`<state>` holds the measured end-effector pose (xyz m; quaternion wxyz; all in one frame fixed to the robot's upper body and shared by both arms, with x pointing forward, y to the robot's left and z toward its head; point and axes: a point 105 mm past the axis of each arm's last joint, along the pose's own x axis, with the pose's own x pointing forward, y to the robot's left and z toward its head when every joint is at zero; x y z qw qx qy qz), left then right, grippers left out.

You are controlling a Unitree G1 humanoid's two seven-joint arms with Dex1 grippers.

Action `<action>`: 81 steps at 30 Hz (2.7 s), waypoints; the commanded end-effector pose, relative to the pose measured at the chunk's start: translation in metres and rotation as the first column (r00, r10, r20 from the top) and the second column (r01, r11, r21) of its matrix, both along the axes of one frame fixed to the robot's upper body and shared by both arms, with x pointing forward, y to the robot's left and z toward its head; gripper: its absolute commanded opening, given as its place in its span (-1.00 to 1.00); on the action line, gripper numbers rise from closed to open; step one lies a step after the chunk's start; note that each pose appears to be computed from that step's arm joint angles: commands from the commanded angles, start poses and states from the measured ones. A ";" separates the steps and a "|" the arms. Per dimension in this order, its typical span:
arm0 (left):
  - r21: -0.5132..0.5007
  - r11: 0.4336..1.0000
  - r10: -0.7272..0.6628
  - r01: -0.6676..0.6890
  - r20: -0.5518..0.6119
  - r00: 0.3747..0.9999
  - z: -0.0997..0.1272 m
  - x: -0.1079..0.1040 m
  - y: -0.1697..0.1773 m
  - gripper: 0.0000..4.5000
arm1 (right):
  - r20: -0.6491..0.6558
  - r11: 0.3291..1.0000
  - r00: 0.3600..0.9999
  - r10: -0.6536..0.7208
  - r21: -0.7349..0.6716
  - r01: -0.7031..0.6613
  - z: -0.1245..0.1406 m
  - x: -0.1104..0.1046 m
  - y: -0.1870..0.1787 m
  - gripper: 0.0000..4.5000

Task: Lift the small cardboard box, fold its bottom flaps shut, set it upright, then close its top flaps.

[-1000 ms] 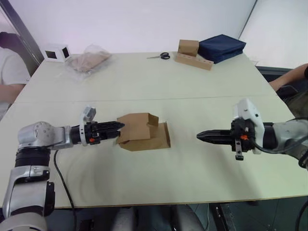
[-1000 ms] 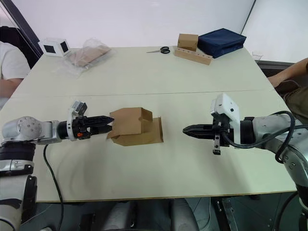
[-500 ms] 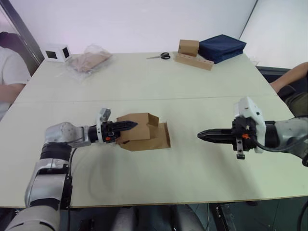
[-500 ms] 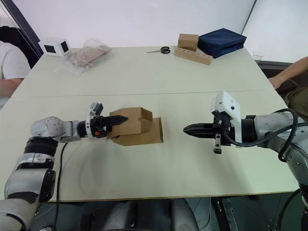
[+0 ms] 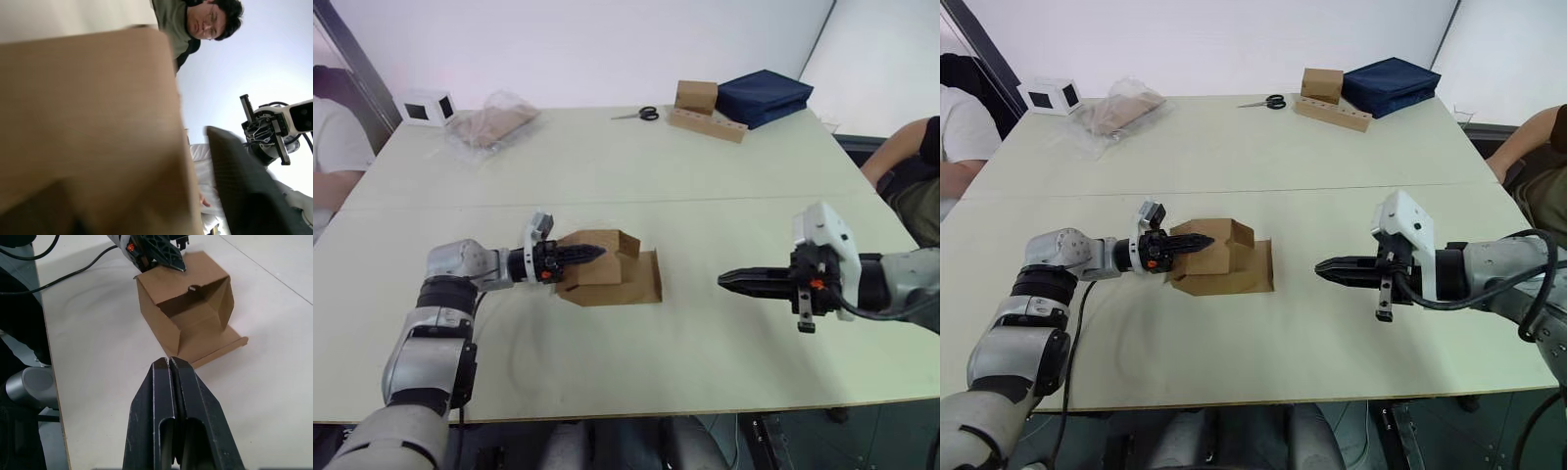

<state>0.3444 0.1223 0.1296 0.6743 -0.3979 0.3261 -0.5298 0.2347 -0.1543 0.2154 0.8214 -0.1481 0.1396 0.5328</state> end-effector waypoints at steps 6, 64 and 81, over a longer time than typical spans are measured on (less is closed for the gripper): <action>-0.005 1.000 0.000 0.000 0.057 0.998 0.023 -0.003 0.013 -0.98 | 0.049 1.000 0.999 0.015 0.015 -0.016 0.007 -0.001 0.005 -1.00; 0.007 0.996 -0.072 0.084 0.586 0.807 0.100 -0.054 -0.007 -0.98 | 0.243 0.906 0.967 0.076 0.389 -0.169 0.045 0.059 0.117 -1.00; -0.026 0.999 0.033 -0.021 0.615 0.788 0.115 -0.044 0.012 -0.98 | 0.214 0.954 0.976 0.036 0.285 -0.097 0.039 0.042 0.063 -1.00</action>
